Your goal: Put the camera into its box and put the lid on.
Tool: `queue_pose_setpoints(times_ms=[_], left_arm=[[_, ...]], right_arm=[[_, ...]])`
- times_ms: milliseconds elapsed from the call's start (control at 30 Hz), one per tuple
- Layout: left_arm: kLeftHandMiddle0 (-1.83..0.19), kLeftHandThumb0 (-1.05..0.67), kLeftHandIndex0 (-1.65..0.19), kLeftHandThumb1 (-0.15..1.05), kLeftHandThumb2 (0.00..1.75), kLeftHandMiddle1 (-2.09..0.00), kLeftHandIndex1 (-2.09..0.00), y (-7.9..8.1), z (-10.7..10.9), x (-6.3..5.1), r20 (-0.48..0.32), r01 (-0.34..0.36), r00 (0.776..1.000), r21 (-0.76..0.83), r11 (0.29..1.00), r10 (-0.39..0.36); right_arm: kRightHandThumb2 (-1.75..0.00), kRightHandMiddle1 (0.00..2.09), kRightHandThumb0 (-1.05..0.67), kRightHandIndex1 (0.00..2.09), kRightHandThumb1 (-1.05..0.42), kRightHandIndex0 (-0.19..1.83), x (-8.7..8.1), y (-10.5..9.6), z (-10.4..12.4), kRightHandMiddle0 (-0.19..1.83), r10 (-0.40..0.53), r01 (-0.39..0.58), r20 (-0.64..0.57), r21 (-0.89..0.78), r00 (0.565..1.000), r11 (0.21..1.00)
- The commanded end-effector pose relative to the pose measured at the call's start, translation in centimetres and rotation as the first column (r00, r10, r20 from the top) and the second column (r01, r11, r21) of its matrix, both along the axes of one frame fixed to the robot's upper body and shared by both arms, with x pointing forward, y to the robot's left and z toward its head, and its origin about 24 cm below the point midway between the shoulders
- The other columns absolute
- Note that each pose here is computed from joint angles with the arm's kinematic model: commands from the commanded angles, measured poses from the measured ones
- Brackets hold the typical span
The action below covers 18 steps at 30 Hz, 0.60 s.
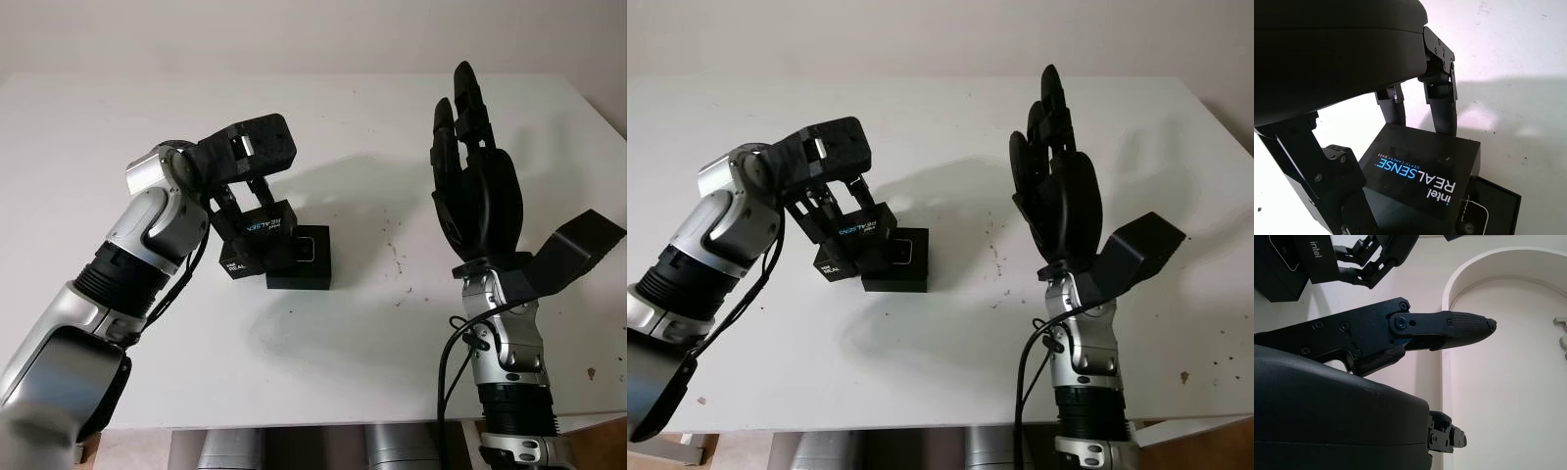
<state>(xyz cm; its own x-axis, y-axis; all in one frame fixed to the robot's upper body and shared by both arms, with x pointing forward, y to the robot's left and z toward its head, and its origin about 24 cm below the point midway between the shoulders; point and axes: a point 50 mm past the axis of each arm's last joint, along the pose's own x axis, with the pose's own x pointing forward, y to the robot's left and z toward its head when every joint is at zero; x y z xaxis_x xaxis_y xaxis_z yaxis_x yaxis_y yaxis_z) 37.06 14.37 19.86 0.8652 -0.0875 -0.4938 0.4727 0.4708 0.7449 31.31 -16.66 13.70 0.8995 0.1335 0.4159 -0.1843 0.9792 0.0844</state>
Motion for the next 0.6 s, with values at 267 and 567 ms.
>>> queue_pose_setpoints(times_ms=[267,567], left_arm=[[-0.44,-0.22,-0.15,0.98,0.05,-1.78,-1.56,-0.82,1.45,0.29,-0.001,-0.003,1.000,-0.053,0.999,0.003],[-0.48,-0.24,-0.12,0.98,0.05,-1.73,-1.60,-1.38,1.49,0.23,0.028,0.047,0.999,-0.007,0.999,-0.047]], right_arm=[[-0.36,0.05,-0.77,0.06,-1.05,-0.18,-0.13,0.11,-0.14,-0.12,-0.013,0.013,0.014,-0.002,1.000,1.000],[-0.37,0.05,-0.76,0.06,-1.05,-0.17,-0.17,0.13,-0.18,-0.12,-0.013,0.014,0.017,-0.013,1.000,1.000]])
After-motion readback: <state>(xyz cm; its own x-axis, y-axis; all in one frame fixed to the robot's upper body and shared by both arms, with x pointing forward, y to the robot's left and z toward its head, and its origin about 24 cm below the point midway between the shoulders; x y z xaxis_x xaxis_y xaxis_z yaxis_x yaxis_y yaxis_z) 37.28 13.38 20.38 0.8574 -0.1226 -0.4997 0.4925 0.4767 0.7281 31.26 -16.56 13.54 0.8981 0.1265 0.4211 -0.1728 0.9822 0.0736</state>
